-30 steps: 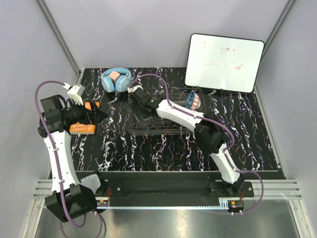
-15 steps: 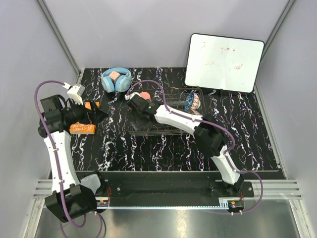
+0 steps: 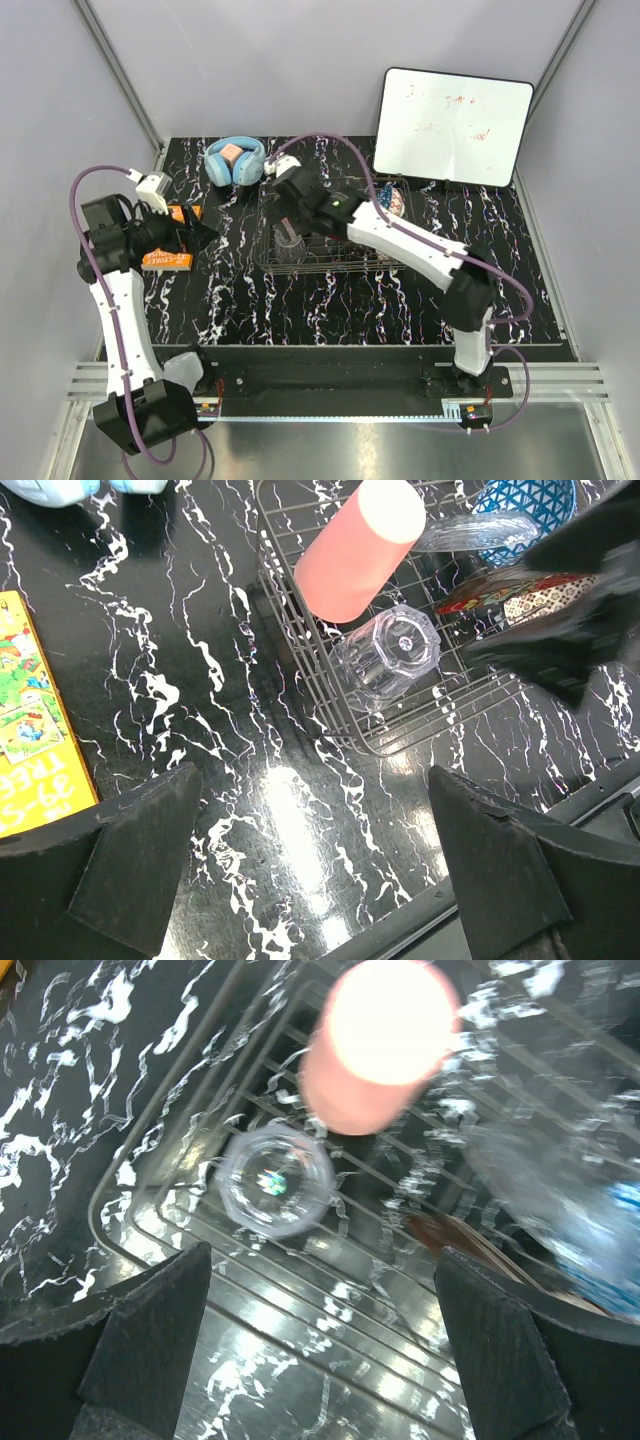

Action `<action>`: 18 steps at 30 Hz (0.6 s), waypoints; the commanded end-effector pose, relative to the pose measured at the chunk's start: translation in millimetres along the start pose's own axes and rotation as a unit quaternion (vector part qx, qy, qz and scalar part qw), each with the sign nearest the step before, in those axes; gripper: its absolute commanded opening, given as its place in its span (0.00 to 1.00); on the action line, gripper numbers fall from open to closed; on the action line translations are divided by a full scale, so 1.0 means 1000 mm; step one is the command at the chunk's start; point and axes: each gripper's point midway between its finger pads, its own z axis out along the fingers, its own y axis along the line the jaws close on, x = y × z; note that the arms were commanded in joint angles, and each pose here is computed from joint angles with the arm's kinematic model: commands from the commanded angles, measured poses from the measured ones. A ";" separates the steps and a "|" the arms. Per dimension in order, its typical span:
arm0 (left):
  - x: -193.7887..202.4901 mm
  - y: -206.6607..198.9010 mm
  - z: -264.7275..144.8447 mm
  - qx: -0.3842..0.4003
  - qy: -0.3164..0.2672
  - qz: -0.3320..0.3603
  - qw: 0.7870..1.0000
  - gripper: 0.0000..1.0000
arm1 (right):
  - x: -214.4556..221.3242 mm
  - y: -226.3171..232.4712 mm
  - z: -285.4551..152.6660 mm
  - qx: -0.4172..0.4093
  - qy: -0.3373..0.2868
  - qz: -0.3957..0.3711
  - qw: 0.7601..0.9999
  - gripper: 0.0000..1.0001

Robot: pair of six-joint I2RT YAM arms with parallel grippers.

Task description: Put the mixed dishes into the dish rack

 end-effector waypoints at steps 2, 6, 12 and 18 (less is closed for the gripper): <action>-0.001 -0.003 -0.003 -0.014 -0.011 0.035 0.999 0.99 | -0.013 -0.051 -0.072 0.081 -0.060 0.033 0.994 1.00; 0.007 -0.017 0.003 -0.005 0.004 0.047 0.999 0.99 | 0.027 -0.077 -0.100 0.115 -0.056 0.067 0.990 1.00; 0.017 -0.038 0.011 0.003 0.025 0.071 0.997 0.99 | 0.067 -0.096 -0.137 0.114 -0.071 0.127 0.983 1.00; 0.028 -0.045 0.015 0.005 0.040 0.076 0.996 0.99 | 0.082 -0.105 -0.163 0.104 -0.093 0.162 0.977 1.00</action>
